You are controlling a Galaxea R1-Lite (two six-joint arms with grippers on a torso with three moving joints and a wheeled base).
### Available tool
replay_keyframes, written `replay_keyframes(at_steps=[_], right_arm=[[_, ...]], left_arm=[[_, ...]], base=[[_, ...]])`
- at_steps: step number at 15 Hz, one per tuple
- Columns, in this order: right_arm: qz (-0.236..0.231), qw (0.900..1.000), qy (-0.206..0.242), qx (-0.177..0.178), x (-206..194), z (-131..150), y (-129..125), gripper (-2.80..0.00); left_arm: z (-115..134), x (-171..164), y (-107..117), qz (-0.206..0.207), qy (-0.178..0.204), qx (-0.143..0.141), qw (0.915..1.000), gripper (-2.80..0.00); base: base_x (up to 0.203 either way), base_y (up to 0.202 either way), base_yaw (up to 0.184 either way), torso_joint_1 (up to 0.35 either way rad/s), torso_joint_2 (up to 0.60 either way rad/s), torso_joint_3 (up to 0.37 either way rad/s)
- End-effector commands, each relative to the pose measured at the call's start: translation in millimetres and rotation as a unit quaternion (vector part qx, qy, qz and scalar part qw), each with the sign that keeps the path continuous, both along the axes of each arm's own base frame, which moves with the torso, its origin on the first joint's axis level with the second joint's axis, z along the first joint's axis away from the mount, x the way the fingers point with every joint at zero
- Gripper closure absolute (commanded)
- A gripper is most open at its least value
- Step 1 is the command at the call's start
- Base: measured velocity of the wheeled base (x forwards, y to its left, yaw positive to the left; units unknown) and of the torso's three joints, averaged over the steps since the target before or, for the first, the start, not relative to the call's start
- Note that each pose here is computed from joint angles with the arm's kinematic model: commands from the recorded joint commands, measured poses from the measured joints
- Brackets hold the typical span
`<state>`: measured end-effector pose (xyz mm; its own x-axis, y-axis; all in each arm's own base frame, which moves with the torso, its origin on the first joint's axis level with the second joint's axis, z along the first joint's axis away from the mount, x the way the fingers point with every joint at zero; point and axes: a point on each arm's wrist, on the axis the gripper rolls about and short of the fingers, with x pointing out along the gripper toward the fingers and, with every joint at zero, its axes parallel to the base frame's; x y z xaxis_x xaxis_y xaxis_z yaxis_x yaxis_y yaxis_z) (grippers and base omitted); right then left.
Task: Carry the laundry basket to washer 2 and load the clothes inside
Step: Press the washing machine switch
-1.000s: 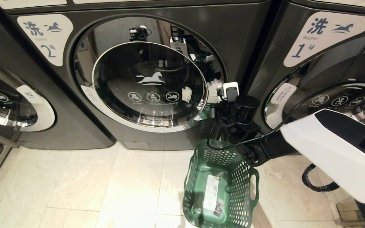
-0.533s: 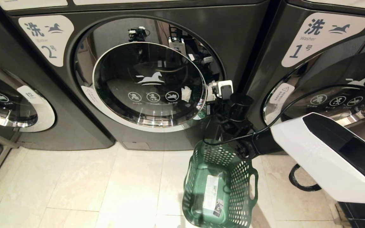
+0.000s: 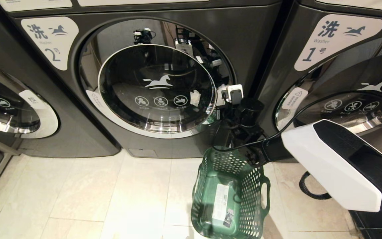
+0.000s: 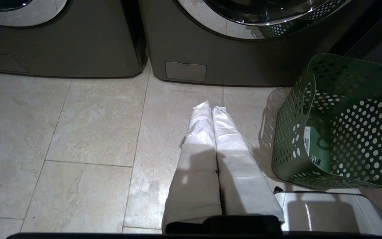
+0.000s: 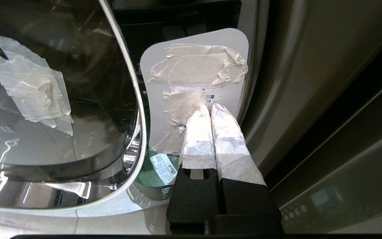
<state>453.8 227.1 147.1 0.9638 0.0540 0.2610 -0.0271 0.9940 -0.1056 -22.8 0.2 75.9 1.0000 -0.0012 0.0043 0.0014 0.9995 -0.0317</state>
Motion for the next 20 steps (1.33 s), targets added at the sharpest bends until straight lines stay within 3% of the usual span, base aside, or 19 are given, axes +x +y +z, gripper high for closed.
replay_keyframes(at_steps=[1, 6, 8, 11, 14, 16, 18, 20], right_arm=[[0.011, 1.0, 0.012, -0.006, -24.6, 19.1, -0.2, 0.0], [0.1, 0.991, 0.077, -0.043, -134.6, 56.4, -10.0, 0.0], [0.132, 0.981, 0.125, -0.07, -183.4, 51.8, -23.7, 0.0], [0.145, 0.957, 0.229, -0.101, -254.5, 28.0, -71.9, 0.0], [0.075, 0.939, 0.327, -0.078, -293.4, -2.2, -144.5, 0.0], [-0.002, 0.937, 0.349, -0.031, -302.1, -5.1, -192.0, 0.0], [-0.047, 0.947, 0.319, -0.003, -330.8, 3.8, -223.2, 0.0], [-0.047, 0.961, 0.272, -0.014, -370.5, 6.6, -230.0, 0.0]], left_arm=[[-0.4, 0.2, 0.0, 0.0, 0.001, 0.0, 1.0, 0.0], [-0.4, 0.2, 0.0, 0.0, 0.001, 0.0, 1.0, 0.0], [-0.4, 0.2, 0.0, 0.0, 0.001, 0.0, 1.0, 0.0], [-0.4, 0.2, 0.0, 0.0, 0.001, 0.0, 1.0, 0.0], [-0.4, 0.2, 0.0, 0.0, 0.001, 0.0, 1.0, 0.0], [-0.4, 0.2, 0.0, 0.0, 0.001, 0.0, 1.0, 0.0], [-0.4, 0.2, 0.0, 0.0, 0.001, 0.0, 1.0, 0.0], [-0.4, 0.2, 0.0, 0.0, 0.001, 0.0, 1.0, 0.0]], base=[[0.0, 0.0, 0.0, 0.0, 0.0, 0.0], [0.0, 0.0, 0.0, 0.0, 0.0, 0.0], [0.0, 0.0, 0.0, 0.0, 0.0, 0.0], [0.0, 0.0, 0.0, 0.0, 0.0, 0.0], [0.0, 0.0, 0.0, 0.0, 0.0, 0.0], [0.0, 0.0, 0.0, 0.0, 0.0, 0.0], [0.0, 0.0, 0.0, 0.0, 0.0, 0.0], [0.0, 0.0, 0.0, 0.0, 0.0, 0.0]])
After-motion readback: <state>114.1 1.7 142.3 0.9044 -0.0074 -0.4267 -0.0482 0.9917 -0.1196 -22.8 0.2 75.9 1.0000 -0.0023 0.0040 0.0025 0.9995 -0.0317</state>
